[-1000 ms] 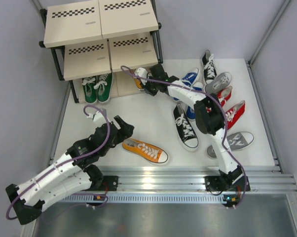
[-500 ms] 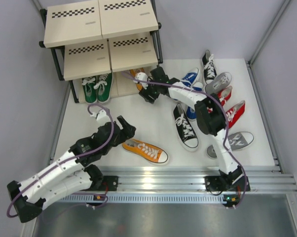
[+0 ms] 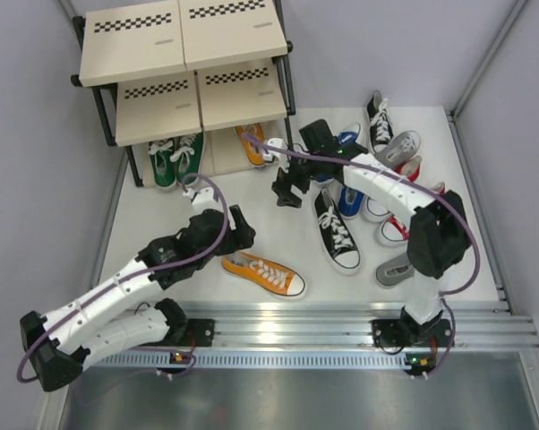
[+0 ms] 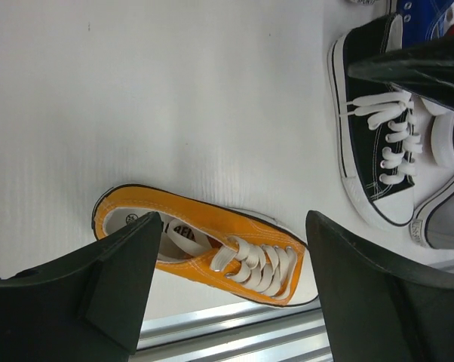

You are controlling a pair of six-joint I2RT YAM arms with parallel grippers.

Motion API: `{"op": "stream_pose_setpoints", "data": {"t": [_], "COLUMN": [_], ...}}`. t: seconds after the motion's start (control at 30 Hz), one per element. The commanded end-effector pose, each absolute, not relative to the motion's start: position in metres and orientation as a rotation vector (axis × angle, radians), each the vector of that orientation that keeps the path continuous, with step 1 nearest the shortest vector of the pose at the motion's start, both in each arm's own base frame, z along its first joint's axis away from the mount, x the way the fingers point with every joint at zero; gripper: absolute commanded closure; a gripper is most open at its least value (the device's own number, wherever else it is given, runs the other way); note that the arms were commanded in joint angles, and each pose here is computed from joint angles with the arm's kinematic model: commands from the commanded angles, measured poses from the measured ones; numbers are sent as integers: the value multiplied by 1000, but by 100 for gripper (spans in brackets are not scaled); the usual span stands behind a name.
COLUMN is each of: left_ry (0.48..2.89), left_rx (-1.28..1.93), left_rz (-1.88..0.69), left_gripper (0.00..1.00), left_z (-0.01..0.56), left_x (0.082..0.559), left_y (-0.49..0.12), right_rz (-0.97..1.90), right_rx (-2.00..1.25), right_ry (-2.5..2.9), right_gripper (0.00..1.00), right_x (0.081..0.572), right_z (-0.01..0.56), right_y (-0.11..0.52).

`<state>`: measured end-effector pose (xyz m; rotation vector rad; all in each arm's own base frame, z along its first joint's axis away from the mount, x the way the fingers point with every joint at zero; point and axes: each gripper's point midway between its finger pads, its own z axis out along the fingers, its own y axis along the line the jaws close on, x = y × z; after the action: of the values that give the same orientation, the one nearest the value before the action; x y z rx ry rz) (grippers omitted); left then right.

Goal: Place and organize the shoes onto the shoe shelf
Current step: Place the shoe at the shoe shelf.

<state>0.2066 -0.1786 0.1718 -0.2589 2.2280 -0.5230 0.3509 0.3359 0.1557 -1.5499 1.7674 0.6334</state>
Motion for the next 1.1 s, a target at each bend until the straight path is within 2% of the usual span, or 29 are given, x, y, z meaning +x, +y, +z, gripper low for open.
{"op": "stream_pose_setpoints", "data": {"t": [0.0, 0.07, 0.27, 0.5, 0.6, 0.63, 0.73, 0.87, 1.07], "left_ry": [2216, 2225, 2196, 2126, 2133, 2105, 2099, 2110, 2174], "left_rx": [-89, 10, 447, 1052, 1251, 1332, 1438, 1550, 1620], "left_rz": [-543, -515, -490, -406, -374, -359, -302, -287, -303], "left_gripper": [18, 18, 18, 20, 23, 27, 29, 40, 44], "left_z": [190, 191, 201, 184, 167, 163, 151, 136, 116], "left_x": [211, 214, 212, 208, 199, 198, 198, 199, 204], "left_y": [-195, -200, -221, -239, -234, -232, -219, -201, -176], "right_rz": [819, 899, 977, 1022, 1025, 1012, 997, 1004, 1011], "right_rx": [-1663, -1710, -1728, -1605, -1540, -1529, -1473, -1441, -1419], "right_ry": [1706, 1700, 1684, 1713, 1727, 1720, 1736, 1758, 1771], "right_gripper": [7, 7, 6, 6, 6, 6, 6, 6, 6], "right_x": [298, 270, 225, 221, 228, 230, 236, 231, 225], "right_z": [176, 176, 169, 175, 183, 186, 188, 181, 173], "right_y": [322, 311, 287, 266, 249, 244, 229, 220, 215]}}
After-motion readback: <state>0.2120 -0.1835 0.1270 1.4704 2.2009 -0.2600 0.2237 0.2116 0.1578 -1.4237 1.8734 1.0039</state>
